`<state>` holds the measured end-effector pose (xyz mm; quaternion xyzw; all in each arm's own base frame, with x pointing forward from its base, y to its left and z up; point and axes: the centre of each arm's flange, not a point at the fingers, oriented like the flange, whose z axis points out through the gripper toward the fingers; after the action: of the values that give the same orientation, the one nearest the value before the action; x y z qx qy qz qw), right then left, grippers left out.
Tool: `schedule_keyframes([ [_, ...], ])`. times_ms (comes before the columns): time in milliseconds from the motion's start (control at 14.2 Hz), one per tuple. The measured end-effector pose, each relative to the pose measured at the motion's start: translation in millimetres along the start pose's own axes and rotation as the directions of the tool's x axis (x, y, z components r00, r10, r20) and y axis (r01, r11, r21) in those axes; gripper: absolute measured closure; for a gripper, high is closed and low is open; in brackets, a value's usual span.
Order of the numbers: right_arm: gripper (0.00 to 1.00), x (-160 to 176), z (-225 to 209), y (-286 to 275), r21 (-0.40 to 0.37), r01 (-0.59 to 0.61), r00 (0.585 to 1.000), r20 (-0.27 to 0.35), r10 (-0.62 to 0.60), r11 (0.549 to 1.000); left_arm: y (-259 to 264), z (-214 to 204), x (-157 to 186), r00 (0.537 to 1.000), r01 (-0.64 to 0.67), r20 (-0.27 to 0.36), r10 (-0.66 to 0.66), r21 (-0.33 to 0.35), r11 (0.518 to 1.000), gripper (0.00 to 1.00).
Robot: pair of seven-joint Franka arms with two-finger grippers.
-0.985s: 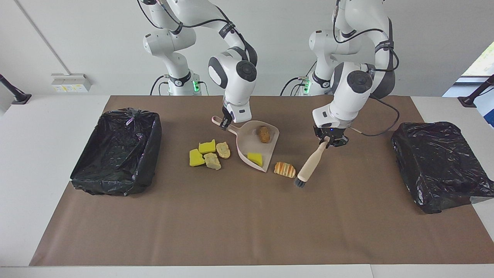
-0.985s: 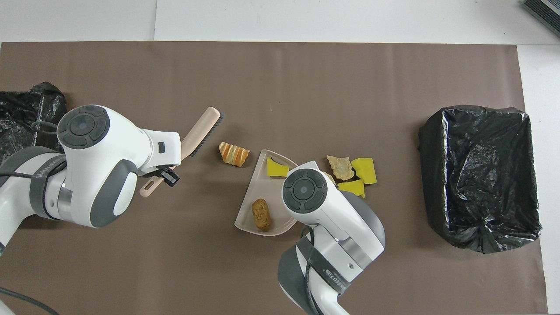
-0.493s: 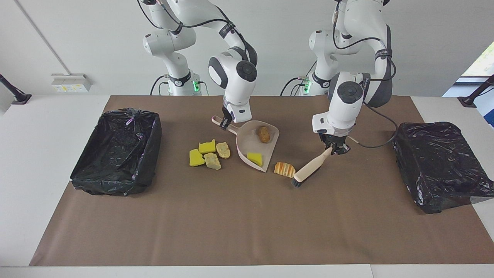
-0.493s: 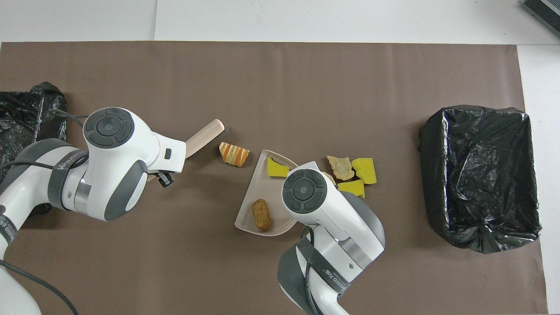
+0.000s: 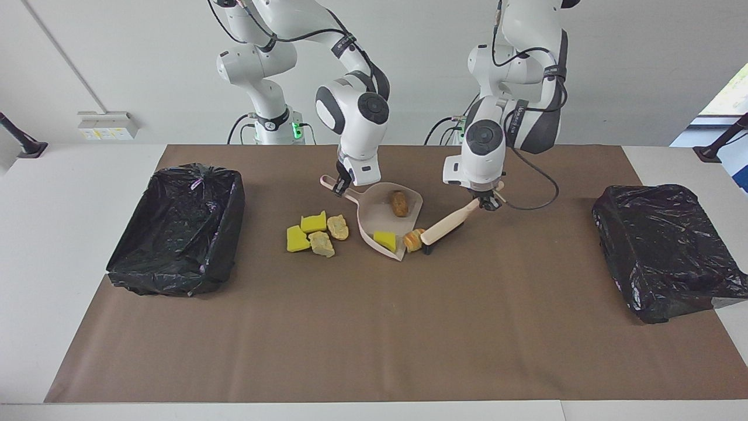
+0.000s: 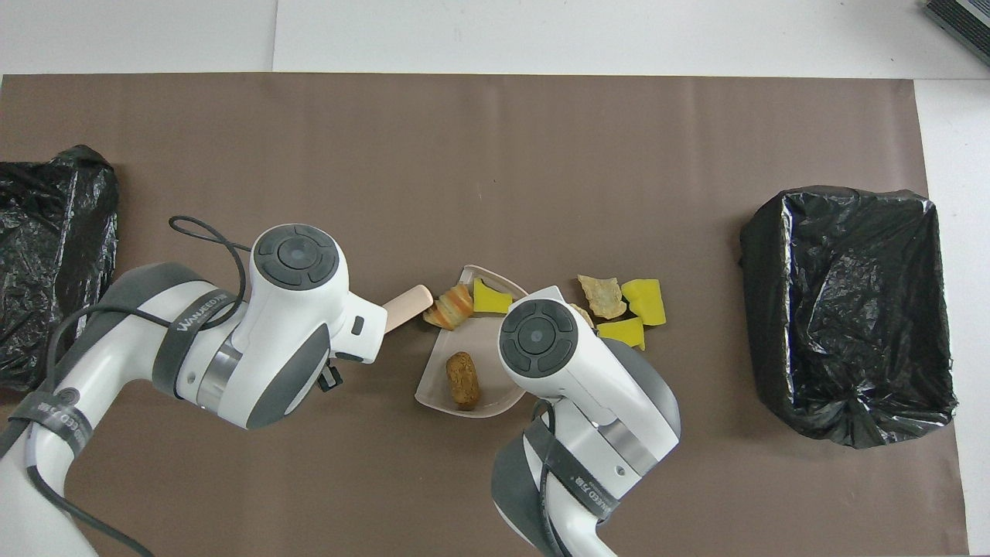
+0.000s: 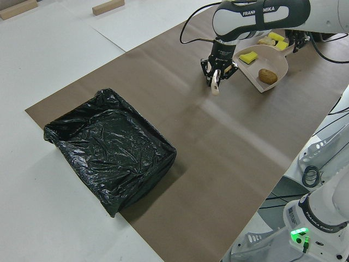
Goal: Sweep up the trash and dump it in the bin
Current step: 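Sweep the remaining scraps into the dustpan with the left gripper, then carry the loaded dustpan with the right gripper toward the black bag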
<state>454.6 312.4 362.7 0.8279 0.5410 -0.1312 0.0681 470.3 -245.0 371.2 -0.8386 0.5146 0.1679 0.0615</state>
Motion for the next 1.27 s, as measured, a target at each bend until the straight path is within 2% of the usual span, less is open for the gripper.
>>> schedule_keyframes([
  [141,0.68,0.0,0.0,0.0,0.000,0.000,1.000,0.000,0.000,1.000,37.3,-16.8,12.2,1.000,0.010,-0.009,-0.010,0.002,1.000,0.74],
  [352,0.68,0.0,0.0,0.0,0.000,0.000,1.000,0.000,0.000,1.000,55.6,-35.6,1.2,0.999,0.039,-0.001,-0.039,-0.010,0.999,0.74],
  [422,0.68,0.0,0.0,0.0,0.000,0.000,1.000,0.000,0.000,1.000,54.2,-38.0,-6.9,0.997,0.075,0.016,-0.075,-0.021,0.997,0.74],
  [563,0.68,0.0,0.0,0.0,0.000,0.000,1.000,0.000,0.000,1.000,52.1,-37.7,-24.6,0.969,0.243,0.061,-0.241,-0.032,0.969,0.74],
  [774,0.68,0.0,0.0,0.0,0.000,0.000,1.000,0.000,0.000,1.000,62.1,-33.1,-43.6,0.888,0.455,0.083,-0.453,-0.012,0.890,0.74],
  [915,0.68,0.1,-1.0,0.5,-0.001,-0.001,1.000,-0.002,0.001,1.000,75.4,-34.5,-59.0,0.801,0.597,0.069,-0.595,-0.017,0.802,0.74],
  [985,0.68,0.0,-3.4,1.3,0.003,-0.005,1.000,-0.009,0.005,1.000,85.4,-36.7,-69.0,0.745,0.667,0.054,-0.665,-0.037,0.744,0.74],
  [1267,0.68,-16.4,-35.8,20.2,0.004,-0.056,0.995,-0.082,0.056,0.998,122.7,-39.6,-93.4,0.607,0.790,0.021,-0.795,-0.126,0.600,0.74],
])
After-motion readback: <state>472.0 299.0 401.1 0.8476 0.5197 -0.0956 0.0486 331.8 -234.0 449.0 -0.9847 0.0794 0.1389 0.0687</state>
